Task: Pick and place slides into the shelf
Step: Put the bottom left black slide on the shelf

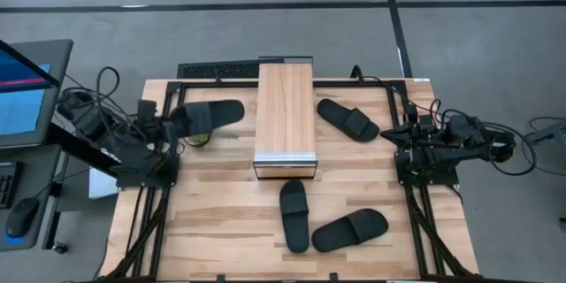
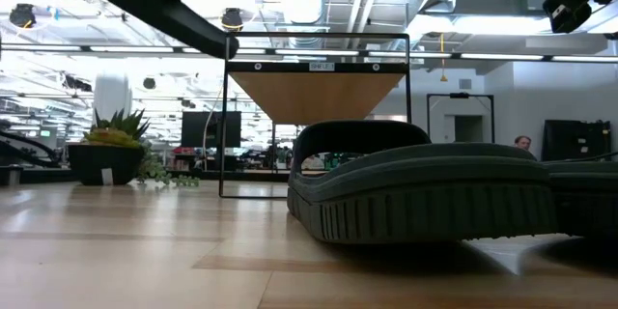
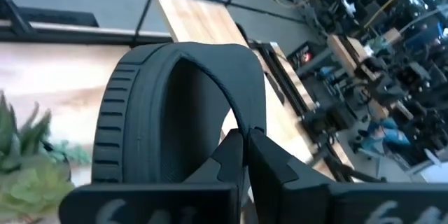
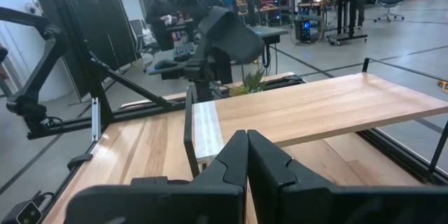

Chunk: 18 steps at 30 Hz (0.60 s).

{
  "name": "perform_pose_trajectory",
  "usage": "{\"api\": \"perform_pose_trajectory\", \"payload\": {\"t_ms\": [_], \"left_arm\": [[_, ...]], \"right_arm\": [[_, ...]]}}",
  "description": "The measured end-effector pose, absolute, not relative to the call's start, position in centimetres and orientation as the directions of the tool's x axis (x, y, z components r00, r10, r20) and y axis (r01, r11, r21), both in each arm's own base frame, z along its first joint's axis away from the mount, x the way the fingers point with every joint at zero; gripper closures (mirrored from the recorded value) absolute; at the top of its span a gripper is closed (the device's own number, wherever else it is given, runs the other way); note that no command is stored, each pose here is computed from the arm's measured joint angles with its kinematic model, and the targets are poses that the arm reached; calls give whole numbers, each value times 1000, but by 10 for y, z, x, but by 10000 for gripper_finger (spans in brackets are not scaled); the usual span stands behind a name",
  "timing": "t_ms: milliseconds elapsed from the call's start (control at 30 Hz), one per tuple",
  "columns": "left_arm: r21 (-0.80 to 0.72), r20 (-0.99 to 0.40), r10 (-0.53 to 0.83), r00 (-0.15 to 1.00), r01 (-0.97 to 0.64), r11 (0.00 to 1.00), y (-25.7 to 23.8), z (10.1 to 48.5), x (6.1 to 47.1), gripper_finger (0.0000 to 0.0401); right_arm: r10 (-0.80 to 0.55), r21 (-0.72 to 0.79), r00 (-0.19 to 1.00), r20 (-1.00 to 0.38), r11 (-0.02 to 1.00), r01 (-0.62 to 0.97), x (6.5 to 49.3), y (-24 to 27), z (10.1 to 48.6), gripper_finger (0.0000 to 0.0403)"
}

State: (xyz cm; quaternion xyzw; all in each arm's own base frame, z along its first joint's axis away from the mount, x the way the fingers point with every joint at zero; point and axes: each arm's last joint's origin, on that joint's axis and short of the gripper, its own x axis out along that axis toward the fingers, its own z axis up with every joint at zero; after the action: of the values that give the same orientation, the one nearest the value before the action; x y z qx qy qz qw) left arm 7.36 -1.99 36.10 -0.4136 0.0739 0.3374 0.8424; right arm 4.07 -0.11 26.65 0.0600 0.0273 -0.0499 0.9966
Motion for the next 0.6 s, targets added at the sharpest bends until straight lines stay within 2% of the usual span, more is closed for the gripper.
{"api": "perform_pose_trajectory", "payload": {"t_ms": [133,600], "left_arm": [[-654,-362,526,770,-612,445,-14,367,71,401],[-604,-128,582,803,-528,597,1,405,78,401]], "right_arm": [[-96,117,994,-60,988,103,41,-1,267,403],[-96,117,994,-61,988,102,41,-1,267,403]]}}
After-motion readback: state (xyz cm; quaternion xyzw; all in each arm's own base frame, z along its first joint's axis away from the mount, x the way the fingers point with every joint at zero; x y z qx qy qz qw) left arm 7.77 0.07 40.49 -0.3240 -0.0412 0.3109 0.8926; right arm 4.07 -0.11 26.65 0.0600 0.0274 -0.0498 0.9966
